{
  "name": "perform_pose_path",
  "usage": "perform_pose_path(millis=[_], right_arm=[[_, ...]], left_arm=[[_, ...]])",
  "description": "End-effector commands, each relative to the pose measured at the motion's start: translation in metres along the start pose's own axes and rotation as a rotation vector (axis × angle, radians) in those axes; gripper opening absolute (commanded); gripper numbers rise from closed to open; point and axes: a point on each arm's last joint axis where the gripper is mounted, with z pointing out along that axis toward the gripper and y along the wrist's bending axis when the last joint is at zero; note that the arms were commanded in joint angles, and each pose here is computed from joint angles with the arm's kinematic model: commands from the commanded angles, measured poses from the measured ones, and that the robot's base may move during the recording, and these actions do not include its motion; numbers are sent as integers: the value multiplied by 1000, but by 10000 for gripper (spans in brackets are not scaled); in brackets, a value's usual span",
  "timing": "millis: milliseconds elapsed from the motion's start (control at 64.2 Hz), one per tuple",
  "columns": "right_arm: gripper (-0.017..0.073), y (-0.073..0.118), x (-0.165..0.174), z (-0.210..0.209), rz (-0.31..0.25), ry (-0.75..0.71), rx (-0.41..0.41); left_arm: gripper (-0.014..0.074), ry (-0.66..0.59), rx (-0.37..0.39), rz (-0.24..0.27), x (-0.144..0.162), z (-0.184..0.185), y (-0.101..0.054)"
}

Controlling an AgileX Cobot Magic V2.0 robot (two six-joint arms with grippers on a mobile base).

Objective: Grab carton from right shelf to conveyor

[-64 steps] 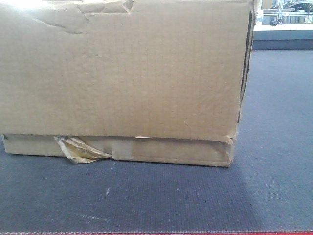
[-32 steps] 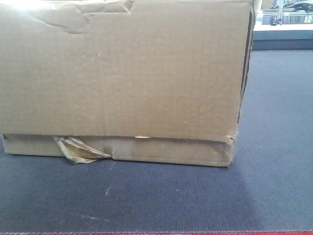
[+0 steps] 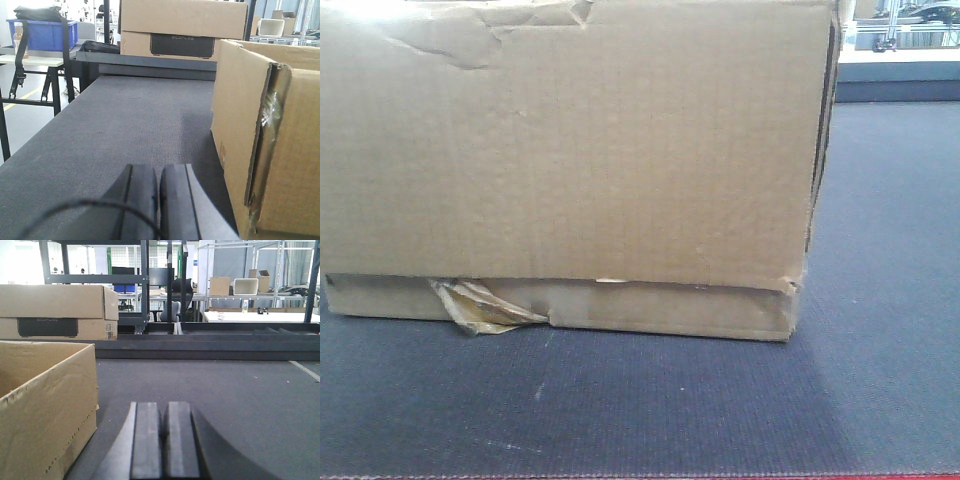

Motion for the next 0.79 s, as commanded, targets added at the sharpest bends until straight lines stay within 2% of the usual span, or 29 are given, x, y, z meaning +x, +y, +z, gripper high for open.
perform_pose_path(millis=[0,467,530,779], right_arm=[[-73,0,-2,-1,-11,-27,4],[-73,0,-1,-1,-8,-22,7],[-73,-1,3,0,10,-6,17],[-73,-3,41,8,-17,49,51]], left_arm=[[15,-33,0,0,-3,-1,0],[15,-33,0,0,-3,-1,0],[15,-33,0,0,-3,-1,0],[15,-33,0,0,-3,-1,0]])
